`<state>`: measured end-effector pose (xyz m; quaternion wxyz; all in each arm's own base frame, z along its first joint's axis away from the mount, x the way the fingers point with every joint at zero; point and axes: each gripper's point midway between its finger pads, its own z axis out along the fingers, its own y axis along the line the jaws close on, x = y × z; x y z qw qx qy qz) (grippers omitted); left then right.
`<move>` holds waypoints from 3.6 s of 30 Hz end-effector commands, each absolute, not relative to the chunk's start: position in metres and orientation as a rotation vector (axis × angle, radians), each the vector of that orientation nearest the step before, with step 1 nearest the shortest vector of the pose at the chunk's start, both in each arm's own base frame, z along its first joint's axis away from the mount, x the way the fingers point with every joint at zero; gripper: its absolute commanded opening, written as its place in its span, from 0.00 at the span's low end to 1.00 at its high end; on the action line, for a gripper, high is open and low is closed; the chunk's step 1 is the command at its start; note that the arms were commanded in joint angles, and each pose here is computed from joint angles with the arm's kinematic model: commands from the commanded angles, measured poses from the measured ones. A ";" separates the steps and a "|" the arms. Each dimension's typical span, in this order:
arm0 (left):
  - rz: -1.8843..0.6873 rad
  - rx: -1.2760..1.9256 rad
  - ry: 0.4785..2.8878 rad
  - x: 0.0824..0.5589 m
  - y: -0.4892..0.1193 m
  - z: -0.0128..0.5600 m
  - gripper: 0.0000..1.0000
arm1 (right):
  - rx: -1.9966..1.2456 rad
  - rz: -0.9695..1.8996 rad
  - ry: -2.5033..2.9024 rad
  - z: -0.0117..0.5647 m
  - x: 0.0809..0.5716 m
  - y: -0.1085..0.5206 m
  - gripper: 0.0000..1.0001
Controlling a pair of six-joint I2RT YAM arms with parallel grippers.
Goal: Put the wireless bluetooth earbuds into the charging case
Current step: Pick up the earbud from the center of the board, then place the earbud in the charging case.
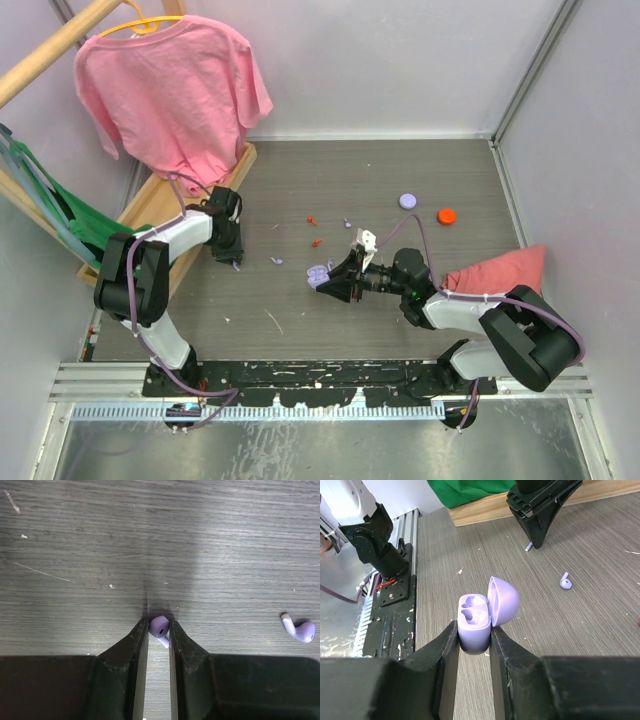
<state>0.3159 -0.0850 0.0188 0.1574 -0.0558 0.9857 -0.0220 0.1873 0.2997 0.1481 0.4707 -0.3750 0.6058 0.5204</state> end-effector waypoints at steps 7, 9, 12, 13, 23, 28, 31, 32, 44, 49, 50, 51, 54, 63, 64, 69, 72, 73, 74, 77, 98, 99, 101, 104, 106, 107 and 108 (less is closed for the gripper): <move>-0.161 -0.090 2.749 0.310 -0.107 0.046 0.13 | -0.936 1.234 1.381 0.173 0.195 0.305 0.01; -0.178 -0.067 2.697 0.311 -0.112 0.058 0.12 | -0.943 1.220 1.368 0.175 0.194 0.306 0.01; -0.216 -0.029 2.606 0.312 -0.122 0.082 0.11 | -0.951 1.186 1.356 0.176 0.194 0.306 0.01; -0.229 -0.014 2.577 0.311 -0.125 0.089 0.10 | -0.946 1.173 1.357 0.176 0.196 0.305 0.01; -0.282 0.111 2.283 0.299 -0.155 0.171 0.06 | -0.850 1.059 1.323 0.192 0.214 0.298 0.01; -0.331 0.165 2.142 0.284 -0.174 0.206 0.06 | -0.841 0.999 1.279 0.199 0.219 0.294 0.01; -0.371 0.201 2.058 0.275 -0.184 0.225 0.05 | -0.826 0.985 1.243 0.205 0.220 0.292 0.01; -0.390 0.221 2.028 0.271 -0.189 0.231 0.05 | -0.822 0.982 1.235 0.207 0.220 0.292 0.01; -0.613 0.448 1.657 0.232 -0.239 0.295 0.04 | -0.845 0.979 1.035 0.244 0.212 0.294 0.03; -0.679 0.545 1.541 0.221 -0.258 0.311 0.03 | -0.849 1.000 1.002 0.255 0.209 0.297 0.03; -0.693 0.562 1.517 0.218 -0.262 0.314 0.03 | -0.851 1.005 0.996 0.257 0.209 0.298 0.03; -0.706 0.574 1.491 0.217 -0.265 0.317 0.03 | -0.854 1.009 0.993 0.258 0.208 0.298 0.03; -0.739 0.613 1.417 0.212 -0.272 0.326 0.02 | -0.859 1.017 0.984 0.261 0.207 0.299 0.02; -0.774 0.715 1.299 0.204 -0.292 0.325 0.01 | -0.828 1.033 0.978 0.267 0.205 0.297 0.01; -0.778 0.721 1.289 0.203 -0.293 0.325 0.02 | -0.823 1.039 0.974 0.269 0.205 0.297 0.01; -0.774 0.744 1.261 0.203 -0.298 0.321 0.01 | -0.802 1.069 0.957 0.275 0.200 0.295 0.01; -0.770 0.754 1.261 0.203 -0.300 0.318 0.01 | -0.793 1.074 0.953 0.278 0.200 0.294 0.01; -0.771 0.759 1.261 0.203 -0.301 0.317 0.01 | -0.790 1.073 0.951 0.278 0.199 0.293 0.01; -0.770 0.761 1.260 0.203 -0.301 0.316 0.01 | -0.789 1.072 0.952 0.278 0.199 0.293 0.01; -0.775 0.770 1.259 0.202 -0.303 0.314 0.01 | -0.788 1.073 0.951 0.278 0.198 0.292 0.01; -0.805 0.823 1.228 0.187 -0.302 0.307 0.12 | -0.782 1.060 0.944 0.281 0.199 0.290 0.01; -0.809 0.829 1.228 0.185 -0.302 0.306 0.13 | -0.783 1.060 0.943 0.281 0.199 0.290 0.01; -0.813 0.840 1.232 0.184 -0.303 0.304 0.15 | -0.782 1.060 0.944 0.281 0.199 0.290 0.01; -0.821 0.863 1.243 0.182 -0.305 0.300 0.18 | -0.782 1.058 0.943 0.281 0.199 0.290 0.01; -0.831 0.878 1.248 0.180 -0.307 0.299 0.20 | -0.782 1.058 0.942 0.281 0.198 0.290 0.01; -0.836 0.881 1.249 0.180 -0.308 0.300 0.21 | -0.783 1.059 0.942 0.281 0.198 0.290 0.01; -0.839 0.886 1.251 0.179 -0.309 0.299 0.22 | -0.784 1.060 0.944 0.280 0.198 0.290 0.01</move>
